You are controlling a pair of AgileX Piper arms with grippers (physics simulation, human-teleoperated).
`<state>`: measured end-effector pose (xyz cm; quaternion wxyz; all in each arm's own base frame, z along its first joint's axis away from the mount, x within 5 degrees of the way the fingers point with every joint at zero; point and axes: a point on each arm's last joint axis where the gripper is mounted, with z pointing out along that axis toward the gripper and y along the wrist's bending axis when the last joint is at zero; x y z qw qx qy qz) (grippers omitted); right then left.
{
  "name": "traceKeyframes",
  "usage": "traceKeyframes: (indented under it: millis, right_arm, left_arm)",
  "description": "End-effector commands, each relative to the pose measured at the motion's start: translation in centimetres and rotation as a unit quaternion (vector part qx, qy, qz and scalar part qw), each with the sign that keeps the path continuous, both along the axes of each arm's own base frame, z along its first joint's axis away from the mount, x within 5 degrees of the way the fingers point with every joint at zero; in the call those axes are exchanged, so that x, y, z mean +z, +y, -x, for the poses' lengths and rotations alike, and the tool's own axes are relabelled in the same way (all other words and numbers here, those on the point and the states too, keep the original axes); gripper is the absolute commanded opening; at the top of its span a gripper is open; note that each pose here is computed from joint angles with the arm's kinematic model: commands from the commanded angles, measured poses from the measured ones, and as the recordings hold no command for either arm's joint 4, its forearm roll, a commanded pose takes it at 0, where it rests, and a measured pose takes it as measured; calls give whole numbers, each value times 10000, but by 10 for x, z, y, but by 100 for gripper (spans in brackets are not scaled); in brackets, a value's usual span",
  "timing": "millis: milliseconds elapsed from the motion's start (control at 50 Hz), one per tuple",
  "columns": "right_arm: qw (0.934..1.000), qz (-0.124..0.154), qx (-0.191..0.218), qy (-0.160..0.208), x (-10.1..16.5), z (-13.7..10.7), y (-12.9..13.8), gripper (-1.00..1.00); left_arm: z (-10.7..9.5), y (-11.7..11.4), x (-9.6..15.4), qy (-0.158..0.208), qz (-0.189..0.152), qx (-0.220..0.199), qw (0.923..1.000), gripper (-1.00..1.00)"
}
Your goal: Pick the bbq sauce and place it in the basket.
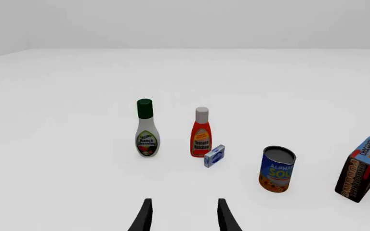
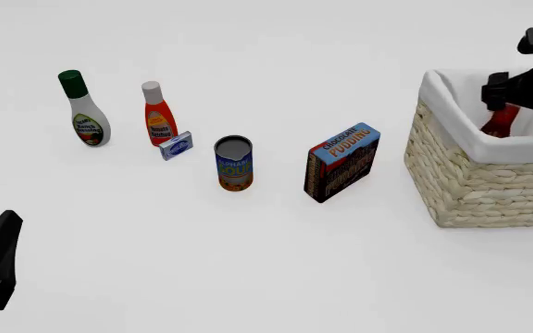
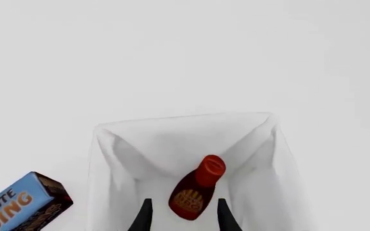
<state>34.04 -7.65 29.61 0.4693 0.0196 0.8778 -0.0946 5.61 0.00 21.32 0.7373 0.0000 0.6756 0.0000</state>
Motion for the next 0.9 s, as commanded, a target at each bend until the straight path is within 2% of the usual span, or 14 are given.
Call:
traceKeyframes:
  millis: [20,340,660,900]
  right_arm:
    - [9999,53,55,-150,22,6,4,100]
    - [9988,196,134,-431,62,24,10,100]
    - [9963,273,258,-770,101,51,23,100]
    - [9943,309,296,-977,119,68,29,100]
  left_arm:
    - [0,0,0,0,0,0,10000,100]
    - [0,0,0,0,0,0,10000,100]
    - [0,0,0,0,0,0,10000,100]
    - [0,0,0,0,0,0,10000,100]
